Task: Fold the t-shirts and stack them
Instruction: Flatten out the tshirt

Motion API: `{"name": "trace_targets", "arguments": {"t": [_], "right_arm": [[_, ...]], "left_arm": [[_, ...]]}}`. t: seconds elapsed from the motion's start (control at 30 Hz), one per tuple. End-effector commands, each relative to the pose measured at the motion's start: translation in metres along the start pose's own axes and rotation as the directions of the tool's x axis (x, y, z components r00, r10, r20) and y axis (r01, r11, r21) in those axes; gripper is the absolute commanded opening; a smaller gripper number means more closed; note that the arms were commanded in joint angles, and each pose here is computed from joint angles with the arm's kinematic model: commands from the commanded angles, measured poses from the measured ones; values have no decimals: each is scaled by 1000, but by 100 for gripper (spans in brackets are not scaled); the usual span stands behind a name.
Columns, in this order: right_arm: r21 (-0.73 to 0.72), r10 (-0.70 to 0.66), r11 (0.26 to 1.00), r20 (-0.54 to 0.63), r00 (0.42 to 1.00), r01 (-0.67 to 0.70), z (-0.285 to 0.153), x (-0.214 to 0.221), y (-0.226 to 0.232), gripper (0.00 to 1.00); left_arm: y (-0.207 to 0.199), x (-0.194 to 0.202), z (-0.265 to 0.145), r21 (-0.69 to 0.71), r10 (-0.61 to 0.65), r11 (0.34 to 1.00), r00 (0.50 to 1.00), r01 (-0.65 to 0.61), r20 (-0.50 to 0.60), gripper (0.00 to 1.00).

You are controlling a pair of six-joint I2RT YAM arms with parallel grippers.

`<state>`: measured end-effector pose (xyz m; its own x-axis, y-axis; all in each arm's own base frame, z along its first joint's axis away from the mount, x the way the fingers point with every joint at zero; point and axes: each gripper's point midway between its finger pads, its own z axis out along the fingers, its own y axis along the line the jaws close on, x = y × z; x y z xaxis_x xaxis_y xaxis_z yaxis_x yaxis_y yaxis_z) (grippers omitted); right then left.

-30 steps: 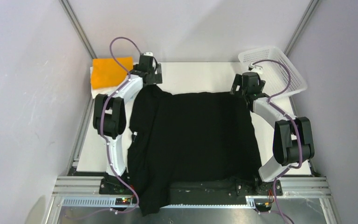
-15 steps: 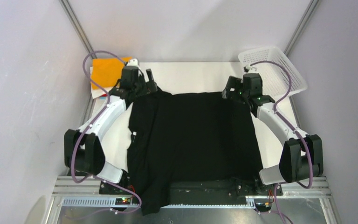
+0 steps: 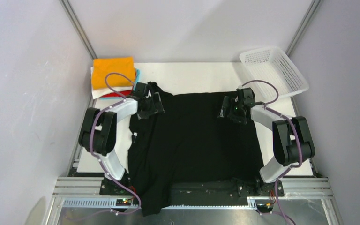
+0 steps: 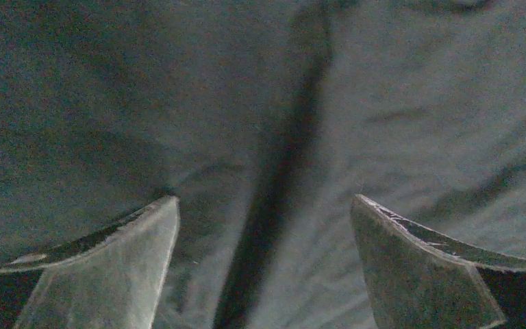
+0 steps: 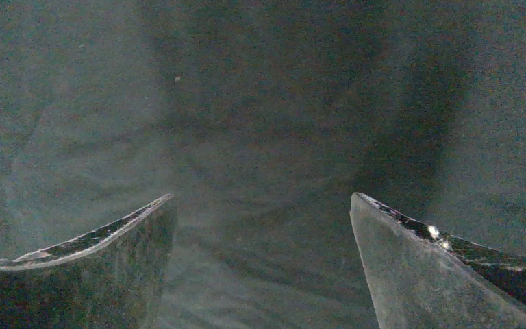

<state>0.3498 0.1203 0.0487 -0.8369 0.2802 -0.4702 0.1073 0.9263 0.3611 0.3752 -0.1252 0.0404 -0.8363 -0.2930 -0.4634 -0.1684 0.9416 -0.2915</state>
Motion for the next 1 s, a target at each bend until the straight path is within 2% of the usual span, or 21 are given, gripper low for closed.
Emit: {"name": "trace_targets", "arguments": {"t": [0.0,0.17,0.27,0.37,0.53,0.73,0.87,0.97], "right_arm": [[-43,66,997,-8,998,-66,15,-6,-6,99],[-4,135,991,-3,991,-135,21,-12,-29,99],[63,153,986,3,988,-152,25,-10,-44,99],[74,176,982,6,984,-176,25,-10,-49,99],[66,198,978,25,980,-200,22,-16,-51,99],[17,60,998,124,990,-62,0,-45,-21,99],[49,-42,998,185,982,33,-16,-54,-3,99],[29,-62,998,171,983,58,-15,-46,12,100]], "left_arm": [[9,-21,18,24,-103,994,994,104,-18,100],[41,-31,34,-13,-196,981,980,196,-39,100],[45,-37,31,33,-229,972,972,231,-52,100],[50,-48,23,37,-241,970,970,242,-23,100],[70,-71,2,-50,-261,963,961,266,89,100],[-2,-109,-29,173,-186,971,975,165,117,100],[-47,-136,-49,239,-157,965,969,110,189,100],[-57,-142,-34,232,-185,962,966,141,180,100]]}}
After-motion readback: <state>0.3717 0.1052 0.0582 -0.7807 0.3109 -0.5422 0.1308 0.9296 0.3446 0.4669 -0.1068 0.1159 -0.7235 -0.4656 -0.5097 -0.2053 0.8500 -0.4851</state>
